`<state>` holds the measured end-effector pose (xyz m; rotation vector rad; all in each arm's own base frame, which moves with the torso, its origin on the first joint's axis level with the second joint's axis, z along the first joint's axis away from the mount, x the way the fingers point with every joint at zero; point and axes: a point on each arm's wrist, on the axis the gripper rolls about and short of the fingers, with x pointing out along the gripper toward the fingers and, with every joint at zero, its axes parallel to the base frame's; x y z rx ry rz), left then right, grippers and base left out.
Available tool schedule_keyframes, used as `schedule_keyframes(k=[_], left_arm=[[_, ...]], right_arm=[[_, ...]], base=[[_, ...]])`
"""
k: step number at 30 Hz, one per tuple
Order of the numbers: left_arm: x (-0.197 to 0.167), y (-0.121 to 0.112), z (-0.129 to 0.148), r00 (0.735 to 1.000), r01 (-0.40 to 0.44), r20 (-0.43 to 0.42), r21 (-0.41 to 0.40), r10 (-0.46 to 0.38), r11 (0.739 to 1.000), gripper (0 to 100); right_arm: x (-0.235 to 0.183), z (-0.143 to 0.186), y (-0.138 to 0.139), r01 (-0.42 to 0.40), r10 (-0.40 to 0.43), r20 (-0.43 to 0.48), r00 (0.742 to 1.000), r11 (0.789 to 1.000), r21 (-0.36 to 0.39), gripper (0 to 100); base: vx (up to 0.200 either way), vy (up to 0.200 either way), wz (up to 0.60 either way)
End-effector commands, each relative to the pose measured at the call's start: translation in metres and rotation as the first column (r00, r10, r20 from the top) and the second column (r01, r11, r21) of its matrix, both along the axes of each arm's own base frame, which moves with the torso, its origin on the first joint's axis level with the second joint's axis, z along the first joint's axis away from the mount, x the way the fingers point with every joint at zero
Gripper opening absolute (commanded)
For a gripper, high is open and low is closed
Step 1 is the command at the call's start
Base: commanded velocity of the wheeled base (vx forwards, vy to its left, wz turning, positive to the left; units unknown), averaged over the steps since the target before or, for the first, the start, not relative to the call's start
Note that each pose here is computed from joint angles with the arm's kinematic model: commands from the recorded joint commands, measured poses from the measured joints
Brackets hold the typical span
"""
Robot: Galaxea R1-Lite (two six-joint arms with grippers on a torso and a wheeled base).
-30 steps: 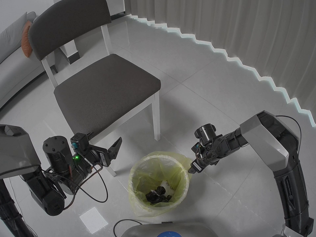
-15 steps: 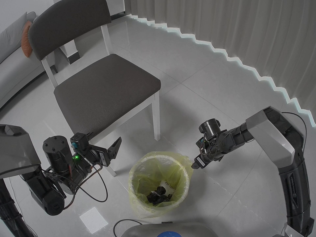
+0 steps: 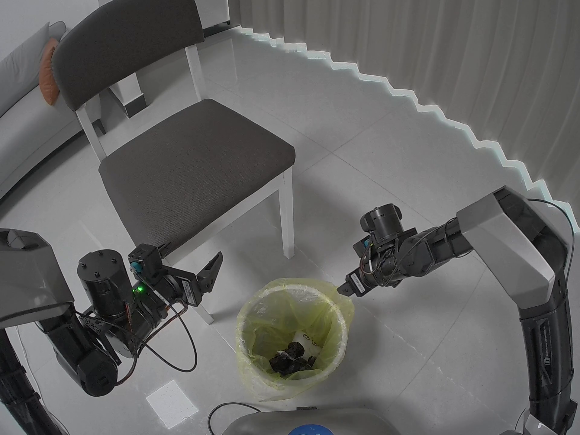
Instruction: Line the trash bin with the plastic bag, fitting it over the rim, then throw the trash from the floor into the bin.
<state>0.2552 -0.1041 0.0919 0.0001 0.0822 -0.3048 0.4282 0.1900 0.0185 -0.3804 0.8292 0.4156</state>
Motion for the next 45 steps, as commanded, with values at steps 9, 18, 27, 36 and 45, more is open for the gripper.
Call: schedule_keyframes(k=[9,18,27,36,45], left_arm=[[0.000,0.000,0.000,1.000,-0.001,0.004,-0.004,0.001,1.000,100],[0.001,0.000,-0.003,1.000,0.001,-0.005,0.000,-0.001,1.000,100],[0.001,0.000,-0.003,1.000,-0.001,-0.004,-0.004,0.001,1.000,100],[0.000,-0.001,-0.003,1.000,0.002,-0.006,-0.003,-0.002,1.000,100],[-0.005,-0.002,0.008,1.000,0.015,0.028,-0.017,-0.014,1.000,100]], right_arm=[[0.007,-0.057,0.017,-0.020,0.019,-0.033,0.999,0.999,-0.039,100],[0.014,-0.070,0.017,-0.037,0.034,-0.038,0.999,0.997,-0.075,100],[0.035,-0.068,-0.007,0.042,-0.047,-0.026,0.999,0.986,-0.160,100],[0.028,-0.017,-0.025,0.100,-0.099,0.019,0.995,0.988,-0.114,100],[-0.030,0.102,-0.036,0.097,-0.094,0.175,0.980,0.995,-0.010,100]], base=[[0.000,0.000,0.00],[0.000,0.000,0.00],[0.000,0.000,0.00],[0.000,0.000,0.00],[0.000,0.000,0.00]])
